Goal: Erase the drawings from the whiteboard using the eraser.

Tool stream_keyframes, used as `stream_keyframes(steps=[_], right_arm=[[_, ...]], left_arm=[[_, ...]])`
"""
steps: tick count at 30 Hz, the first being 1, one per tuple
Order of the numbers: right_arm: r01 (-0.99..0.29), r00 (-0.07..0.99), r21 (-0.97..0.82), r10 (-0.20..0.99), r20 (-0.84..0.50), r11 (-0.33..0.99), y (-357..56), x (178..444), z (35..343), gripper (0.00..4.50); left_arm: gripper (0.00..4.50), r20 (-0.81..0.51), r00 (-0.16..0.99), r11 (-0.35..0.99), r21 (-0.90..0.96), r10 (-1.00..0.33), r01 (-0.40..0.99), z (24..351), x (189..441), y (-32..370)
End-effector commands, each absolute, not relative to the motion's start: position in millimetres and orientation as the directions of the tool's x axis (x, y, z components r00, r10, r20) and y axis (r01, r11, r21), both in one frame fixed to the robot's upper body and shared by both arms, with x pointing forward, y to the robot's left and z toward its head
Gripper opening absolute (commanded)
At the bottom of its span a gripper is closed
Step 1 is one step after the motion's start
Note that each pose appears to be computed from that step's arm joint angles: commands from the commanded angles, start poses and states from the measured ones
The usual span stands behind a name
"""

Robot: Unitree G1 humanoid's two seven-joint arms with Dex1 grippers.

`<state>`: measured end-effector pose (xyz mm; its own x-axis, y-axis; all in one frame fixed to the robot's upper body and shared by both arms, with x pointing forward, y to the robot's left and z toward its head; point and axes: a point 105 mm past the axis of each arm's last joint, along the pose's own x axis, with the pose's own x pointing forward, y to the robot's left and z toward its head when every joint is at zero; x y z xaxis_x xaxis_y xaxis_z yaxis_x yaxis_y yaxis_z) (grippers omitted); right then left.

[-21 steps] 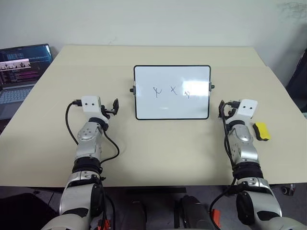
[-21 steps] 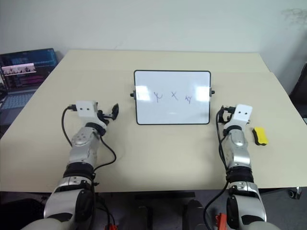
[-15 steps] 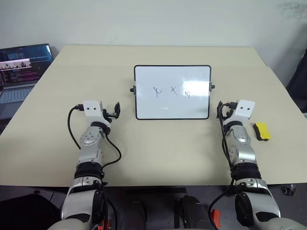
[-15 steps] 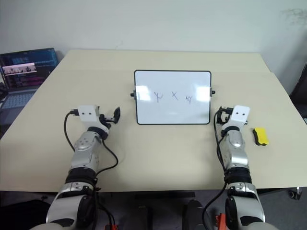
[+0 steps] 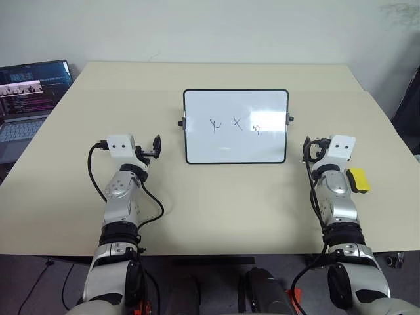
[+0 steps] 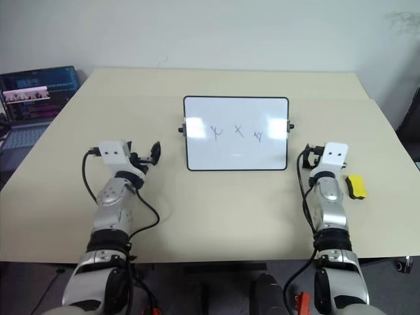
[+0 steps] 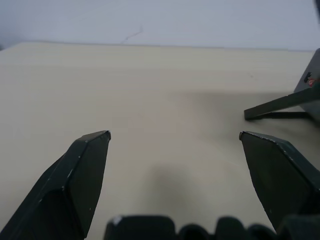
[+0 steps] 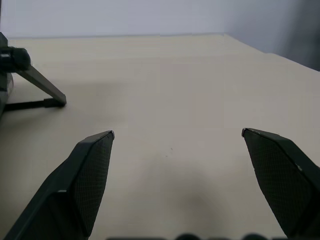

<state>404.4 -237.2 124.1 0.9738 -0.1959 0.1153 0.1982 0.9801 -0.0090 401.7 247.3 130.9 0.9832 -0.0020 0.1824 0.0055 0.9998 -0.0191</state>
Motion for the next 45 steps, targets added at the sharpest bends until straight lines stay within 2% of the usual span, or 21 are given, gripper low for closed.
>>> stream_keyframes(steps=[1, 6, 10, 14, 17, 20, 22, 25, 28, 30, 33, 45], right_arm=[[0.170, 0.972, 0.004, -0.169, 0.164, 0.985, -240, 404, 148, 4.49], [0.160, 0.972, 0.077, -0.171, 0.160, 0.984, -246, 403, 169, 4.49], [0.101, 0.981, 0.051, -0.108, 0.163, 0.994, -238, 407, 185, 4.49], [0.011, 0.990, 0.012, -0.013, 0.138, 1.000, -233, 402, 196, 4.49], [-0.038, 0.995, -0.022, 0.039, 0.092, 0.999, -237, 396, 203, 4.49], [-0.071, 0.996, -0.035, 0.073, 0.053, 0.997, -244, 387, 212, 4.49], [-0.081, 0.996, -0.065, 0.083, 0.039, 0.995, -249, 380, 219, 4.49], [-0.066, 0.997, -0.094, 0.069, 0.027, 0.993, -261, 369, 226, 4.49], [-0.029, 0.999, -0.111, 0.031, 0.016, 0.993, -273, 359, 229, 4.49], [-0.007, 1.000, -0.116, 0.007, 0.000, 0.993, -281, 353, 226, 4.49], [0.024, 0.998, -0.118, -0.029, -0.046, 0.993, -294, 341, 218, 4.49], [0.073, 0.971, -0.076, -0.088, -0.224, 0.994, -325, 316, 191, 4.49]], left_arm=[[4.50, 0.259, 0.965, 1.000, 0.023, -0.026, 0.021, 162, 400, 251], [4.50, 0.250, 0.960, 0.987, 0.123, -0.127, 0.099, 196, 396, 269], [4.50, 0.187, 0.913, 0.926, 0.181, -0.363, 0.331, 218, 383, 259], [4.50, 0.111, 0.761, 0.766, 0.177, -0.639, 0.617, 235, 356, 220], [4.50, 0.107, 0.629, 0.638, 0.164, -0.770, 0.753, 247, 342, 187], [4.50, 0.082, 0.496, 0.502, 0.162, -0.865, 0.849, 238, 340, 146], [4.50, 0.029, 0.413, 0.413, 0.140, -0.910, 0.900, 220, 340, 119], [4.50, -0.031, 0.307, 0.299, 0.150, -0.951, 0.942, 195, 339, 76], [4.50, 0.005, 0.266, 0.264, 0.143, -0.964, 0.954, 191, 344, 39], [4.50, 0.033, 0.235, 0.237, 0.136, -0.971, 0.962, 189, 344, 18], [4.50, -0.019, 0.164, 0.158, 0.182, -0.986, 0.971, 170, 338, -18], [4.50, -0.088, 0.050, 0.027, 0.244, -0.995, 0.969, 150, 323, -66]])
